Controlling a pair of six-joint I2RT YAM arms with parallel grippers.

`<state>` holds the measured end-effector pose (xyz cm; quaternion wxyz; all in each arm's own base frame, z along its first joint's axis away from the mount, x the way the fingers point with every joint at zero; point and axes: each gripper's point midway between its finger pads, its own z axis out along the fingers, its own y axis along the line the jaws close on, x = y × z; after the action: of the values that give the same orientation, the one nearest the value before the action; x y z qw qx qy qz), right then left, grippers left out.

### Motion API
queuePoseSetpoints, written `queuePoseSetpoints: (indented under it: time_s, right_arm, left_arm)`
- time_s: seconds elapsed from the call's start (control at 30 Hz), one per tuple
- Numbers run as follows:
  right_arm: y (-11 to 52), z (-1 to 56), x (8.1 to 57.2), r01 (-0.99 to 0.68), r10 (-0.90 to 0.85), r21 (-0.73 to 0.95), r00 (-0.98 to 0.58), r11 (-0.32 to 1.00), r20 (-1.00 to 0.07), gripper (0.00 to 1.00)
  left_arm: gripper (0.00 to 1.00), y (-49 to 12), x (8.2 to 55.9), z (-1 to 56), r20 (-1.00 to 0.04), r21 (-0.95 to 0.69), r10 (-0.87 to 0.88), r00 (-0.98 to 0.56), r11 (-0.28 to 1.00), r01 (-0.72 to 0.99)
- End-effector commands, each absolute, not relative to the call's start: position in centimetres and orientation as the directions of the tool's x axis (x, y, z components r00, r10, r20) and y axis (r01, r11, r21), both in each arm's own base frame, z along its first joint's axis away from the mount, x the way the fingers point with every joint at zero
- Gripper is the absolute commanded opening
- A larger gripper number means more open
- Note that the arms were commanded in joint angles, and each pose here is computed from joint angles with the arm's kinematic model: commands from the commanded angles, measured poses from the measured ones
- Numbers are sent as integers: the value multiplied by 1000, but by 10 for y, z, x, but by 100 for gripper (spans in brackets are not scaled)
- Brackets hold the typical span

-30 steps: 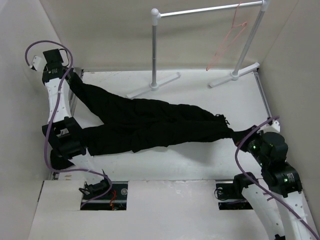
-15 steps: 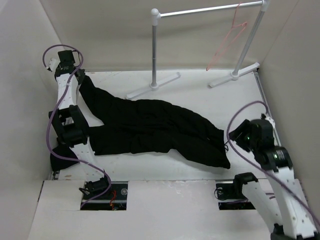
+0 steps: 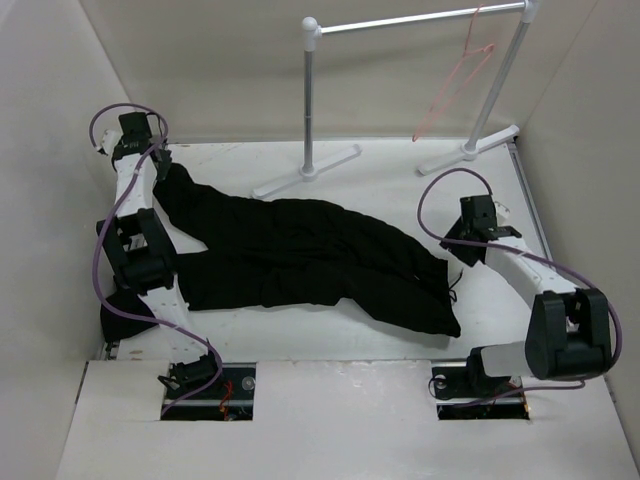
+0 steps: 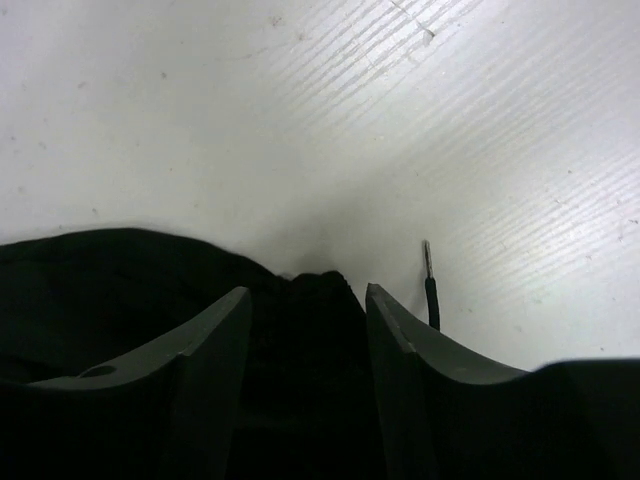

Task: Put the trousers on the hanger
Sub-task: Flatten out the trousers at the center of the board.

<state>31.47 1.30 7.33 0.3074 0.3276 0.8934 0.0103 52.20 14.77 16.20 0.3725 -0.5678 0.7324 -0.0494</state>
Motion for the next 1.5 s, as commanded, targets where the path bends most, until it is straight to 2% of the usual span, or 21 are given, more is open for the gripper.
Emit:
queuePoseSetpoints:
  time_s: [0.0, 0.2, 0.37, 0.5, 0.53, 0.67, 0.7, 0.93, 1.2, 1.47]
  right_arm:
    - [14, 79, 339, 565, 592, 256, -559, 784, -581, 53]
    - [21, 55, 327, 586, 609, 235, -599, 776, -519, 50]
    - [34, 41, 329, 570, 621, 265, -628, 778, -469, 40]
    - [43, 40, 333, 556, 623, 287, -647, 780, -440, 39]
    - [42, 39, 334, 561, 630, 291, -642, 775, -437, 36]
    - [36, 51, 341, 592, 672, 326, -589, 737, -450, 6]
    - [32, 60, 346, 599, 688, 348, -561, 721, -461, 2]
    - [-4, 135, 380, 587, 732, 477, -333, 654, -595, 0]
    - [-56, 203, 422, 530, 717, 591, -48, 608, -695, 0]
    - [-129, 185, 465, 627, 736, 594, 49, 503, -675, 1]
  left_arm:
    - [4, 149, 524, 201, -516, -561, -856, -23, 358, -746]
    - [4, 148, 523, 200, -515, -563, -857, -24, 358, -745]
    - [4, 144, 525, 198, -513, -561, -858, -31, 363, -744]
    - [4, 142, 525, 194, -511, -558, -859, -38, 365, -745]
    - [4, 141, 525, 193, -511, -557, -859, -40, 366, -746]
    - [4, 140, 523, 191, -509, -556, -860, -42, 366, -747]
    - [4, 140, 523, 192, -509, -556, -860, -41, 364, -747]
    - [4, 140, 519, 191, -509, -552, -860, -43, 364, -750]
    - [3, 142, 518, 188, -513, -547, -857, -39, 362, -755]
    - [2, 151, 529, 185, -527, -559, -850, -16, 361, -747]
